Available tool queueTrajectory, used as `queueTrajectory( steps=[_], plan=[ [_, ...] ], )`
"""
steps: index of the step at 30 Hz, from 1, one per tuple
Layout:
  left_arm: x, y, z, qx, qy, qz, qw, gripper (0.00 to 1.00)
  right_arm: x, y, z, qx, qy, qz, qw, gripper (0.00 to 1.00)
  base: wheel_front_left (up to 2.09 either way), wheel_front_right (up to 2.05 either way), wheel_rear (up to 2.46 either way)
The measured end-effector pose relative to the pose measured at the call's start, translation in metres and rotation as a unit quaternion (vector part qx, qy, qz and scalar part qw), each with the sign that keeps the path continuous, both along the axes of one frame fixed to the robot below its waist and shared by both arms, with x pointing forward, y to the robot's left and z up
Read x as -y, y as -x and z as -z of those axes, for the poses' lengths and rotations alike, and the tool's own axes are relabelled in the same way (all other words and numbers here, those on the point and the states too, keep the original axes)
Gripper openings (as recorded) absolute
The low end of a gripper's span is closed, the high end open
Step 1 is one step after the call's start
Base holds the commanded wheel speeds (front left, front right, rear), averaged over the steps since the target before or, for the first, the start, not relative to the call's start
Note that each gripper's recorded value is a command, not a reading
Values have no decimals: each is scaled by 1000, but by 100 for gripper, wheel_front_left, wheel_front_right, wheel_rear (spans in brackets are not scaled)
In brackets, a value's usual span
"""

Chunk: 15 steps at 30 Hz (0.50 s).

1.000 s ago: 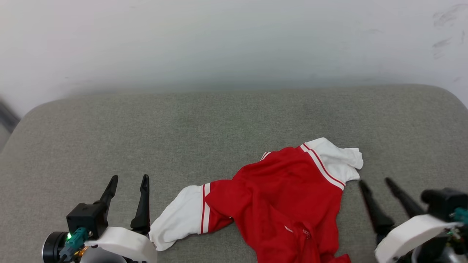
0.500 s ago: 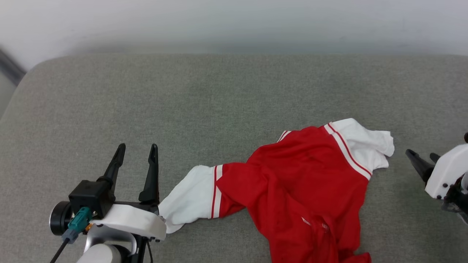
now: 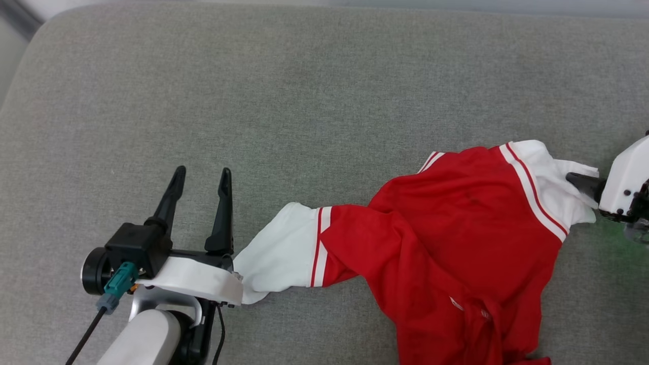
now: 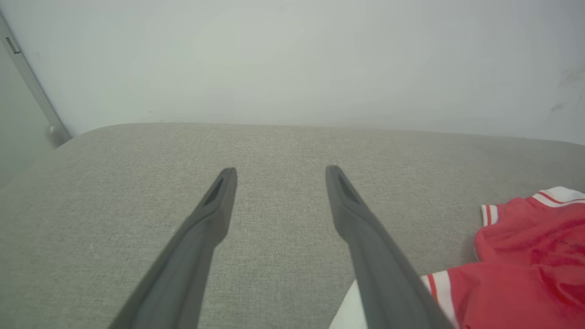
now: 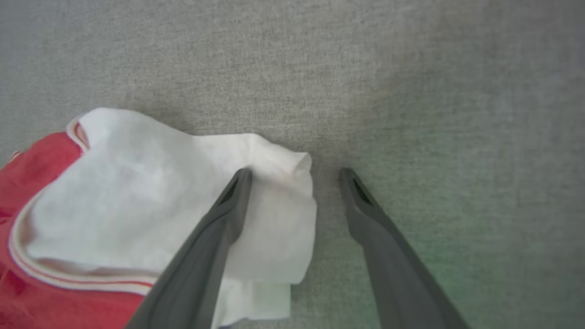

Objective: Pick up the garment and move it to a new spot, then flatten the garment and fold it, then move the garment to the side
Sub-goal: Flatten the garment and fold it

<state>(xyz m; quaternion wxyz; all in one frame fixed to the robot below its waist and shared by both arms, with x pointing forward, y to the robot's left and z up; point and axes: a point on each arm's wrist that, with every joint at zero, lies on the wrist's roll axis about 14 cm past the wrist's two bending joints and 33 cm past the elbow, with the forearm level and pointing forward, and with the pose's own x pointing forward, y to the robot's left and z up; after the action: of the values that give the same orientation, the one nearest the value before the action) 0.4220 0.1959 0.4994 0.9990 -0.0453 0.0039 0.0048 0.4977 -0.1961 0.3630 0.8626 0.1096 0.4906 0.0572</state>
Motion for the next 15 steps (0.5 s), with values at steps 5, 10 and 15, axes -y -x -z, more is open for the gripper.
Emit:
queueTrajectory(
  steps=[5,10,15],
  plan=[
    [-4,2,5,-5,0,-5,1000,100,0,4,7,-39,7,-6,999,82,0,0,0],
    [-6,4,5,-14,2,-6,1000,100,1,7,1,-34,12,-3,999,0,0,0,0],
    [-11,9,15,-93,-3,32,995,100,12,-1,-30,31,33,-1,999,0,0,0,0]
  ],
)
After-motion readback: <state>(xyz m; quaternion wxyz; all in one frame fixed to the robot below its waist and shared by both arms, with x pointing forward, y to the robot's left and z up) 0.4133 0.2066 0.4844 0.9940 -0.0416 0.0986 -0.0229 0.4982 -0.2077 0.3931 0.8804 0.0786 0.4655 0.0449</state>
